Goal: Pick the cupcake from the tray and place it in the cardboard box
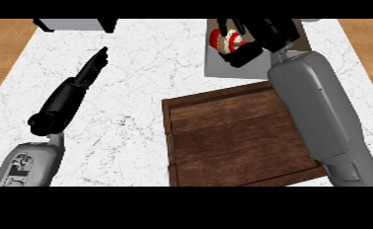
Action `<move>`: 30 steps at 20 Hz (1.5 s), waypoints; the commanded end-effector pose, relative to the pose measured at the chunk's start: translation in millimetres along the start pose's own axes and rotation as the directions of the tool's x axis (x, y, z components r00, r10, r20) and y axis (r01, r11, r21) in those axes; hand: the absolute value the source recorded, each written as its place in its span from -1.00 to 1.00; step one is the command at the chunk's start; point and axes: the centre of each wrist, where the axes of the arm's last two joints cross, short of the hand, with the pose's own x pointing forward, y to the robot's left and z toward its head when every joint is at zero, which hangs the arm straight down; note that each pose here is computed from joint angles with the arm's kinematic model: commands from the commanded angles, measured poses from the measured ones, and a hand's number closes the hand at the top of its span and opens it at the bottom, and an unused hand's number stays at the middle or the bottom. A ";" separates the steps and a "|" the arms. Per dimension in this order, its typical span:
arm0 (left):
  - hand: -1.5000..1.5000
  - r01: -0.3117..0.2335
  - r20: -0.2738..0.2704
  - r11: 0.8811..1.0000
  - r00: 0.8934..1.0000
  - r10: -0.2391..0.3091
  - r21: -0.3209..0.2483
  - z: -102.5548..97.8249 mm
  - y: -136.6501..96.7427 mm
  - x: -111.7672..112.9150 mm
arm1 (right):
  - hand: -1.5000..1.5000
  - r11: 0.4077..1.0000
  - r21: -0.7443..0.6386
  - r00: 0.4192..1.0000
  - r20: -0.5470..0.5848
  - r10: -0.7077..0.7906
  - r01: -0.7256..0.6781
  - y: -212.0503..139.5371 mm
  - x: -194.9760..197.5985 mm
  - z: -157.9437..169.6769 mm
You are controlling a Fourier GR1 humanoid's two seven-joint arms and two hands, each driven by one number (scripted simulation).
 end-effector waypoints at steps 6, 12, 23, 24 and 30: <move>0.00 -0.005 0.024 1.000 1.000 0.005 -0.022 4.3 -3.1 -2.3 | 1.00 0.927 0.366 0.980 -0.143 0.140 -0.079 -6.8 -74.2 -8.1; 0.00 0.007 0.034 0.999 0.999 -0.006 -0.032 -18.4 -15.4 4.9 | 1.00 0.847 0.511 0.961 -0.131 0.245 -0.146 -17.8 -92.7 -20.4; 0.00 -0.003 0.020 1.000 1.000 0.004 -0.031 -0.9 1.7 2.1 | -1.00 0.876 0.462 0.986 0.012 -0.166 0.142 -24.7 -123.3 -5.7; 0.00 -0.001 0.023 1.000 1.000 0.001 -0.005 -14.0 4.0 9.7 | -1.00 0.886 0.404 0.966 0.023 -0.258 0.227 -9.6 -120.1 -6.8; 0.00 0.000 0.029 1.000 1.000 0.000 -0.009 -8.5 0.6 5.4 | -1.00 0.642 0.118 0.651 -0.075 -0.755 0.758 -13.9 -135.2 -0.8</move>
